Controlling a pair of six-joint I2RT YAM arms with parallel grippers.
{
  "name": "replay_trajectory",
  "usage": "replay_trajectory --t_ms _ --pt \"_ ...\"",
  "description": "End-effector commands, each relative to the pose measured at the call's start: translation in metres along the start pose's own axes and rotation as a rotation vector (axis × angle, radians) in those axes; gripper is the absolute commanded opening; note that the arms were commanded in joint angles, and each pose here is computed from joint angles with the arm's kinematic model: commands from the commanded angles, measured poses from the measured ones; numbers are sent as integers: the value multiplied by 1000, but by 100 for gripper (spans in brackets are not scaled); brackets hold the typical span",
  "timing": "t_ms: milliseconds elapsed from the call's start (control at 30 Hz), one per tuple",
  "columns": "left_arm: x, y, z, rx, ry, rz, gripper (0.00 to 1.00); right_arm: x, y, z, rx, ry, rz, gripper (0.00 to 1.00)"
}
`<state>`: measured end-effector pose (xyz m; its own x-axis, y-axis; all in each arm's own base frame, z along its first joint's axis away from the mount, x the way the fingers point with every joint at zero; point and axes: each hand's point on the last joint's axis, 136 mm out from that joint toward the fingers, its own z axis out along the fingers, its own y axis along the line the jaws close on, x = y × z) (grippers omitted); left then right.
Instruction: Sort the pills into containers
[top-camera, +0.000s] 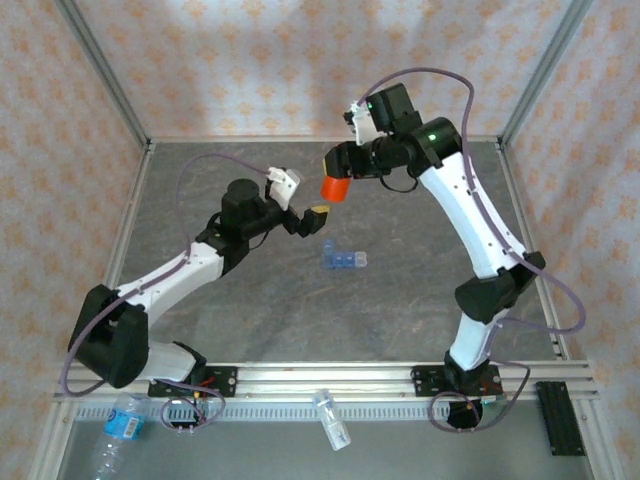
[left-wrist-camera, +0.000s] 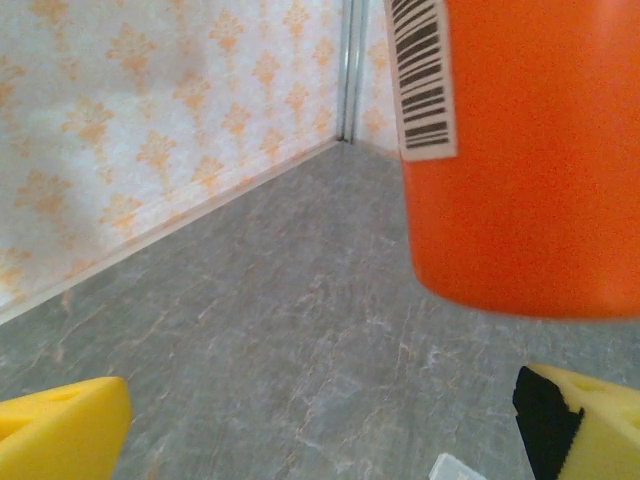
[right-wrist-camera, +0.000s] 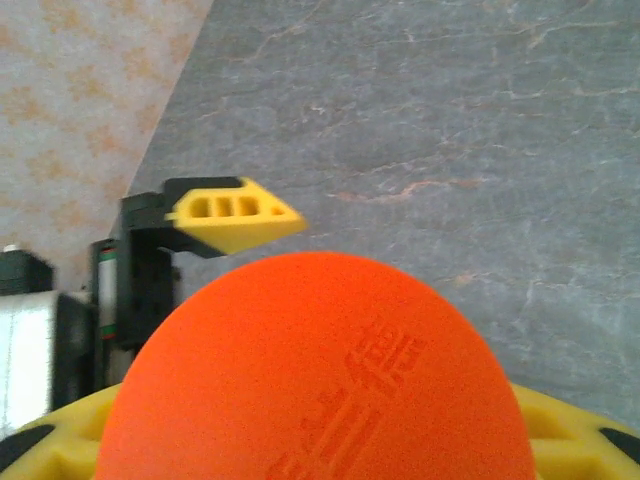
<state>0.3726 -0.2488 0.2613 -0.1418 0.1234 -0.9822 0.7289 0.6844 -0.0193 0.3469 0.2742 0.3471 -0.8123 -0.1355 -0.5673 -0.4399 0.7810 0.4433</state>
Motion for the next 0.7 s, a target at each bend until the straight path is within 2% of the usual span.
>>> replay_trajectory --t_ms 0,367,667 --pt "-33 -4 6 28 -114 24 98 -7 14 -7 -85 -58 30 36" --pt "-40 -23 10 118 -106 -26 93 2 13 19 -130 -35 104 35" --pt "-30 -35 -2 162 -67 -58 94 -5 -5 24 -34 -89 112 35"
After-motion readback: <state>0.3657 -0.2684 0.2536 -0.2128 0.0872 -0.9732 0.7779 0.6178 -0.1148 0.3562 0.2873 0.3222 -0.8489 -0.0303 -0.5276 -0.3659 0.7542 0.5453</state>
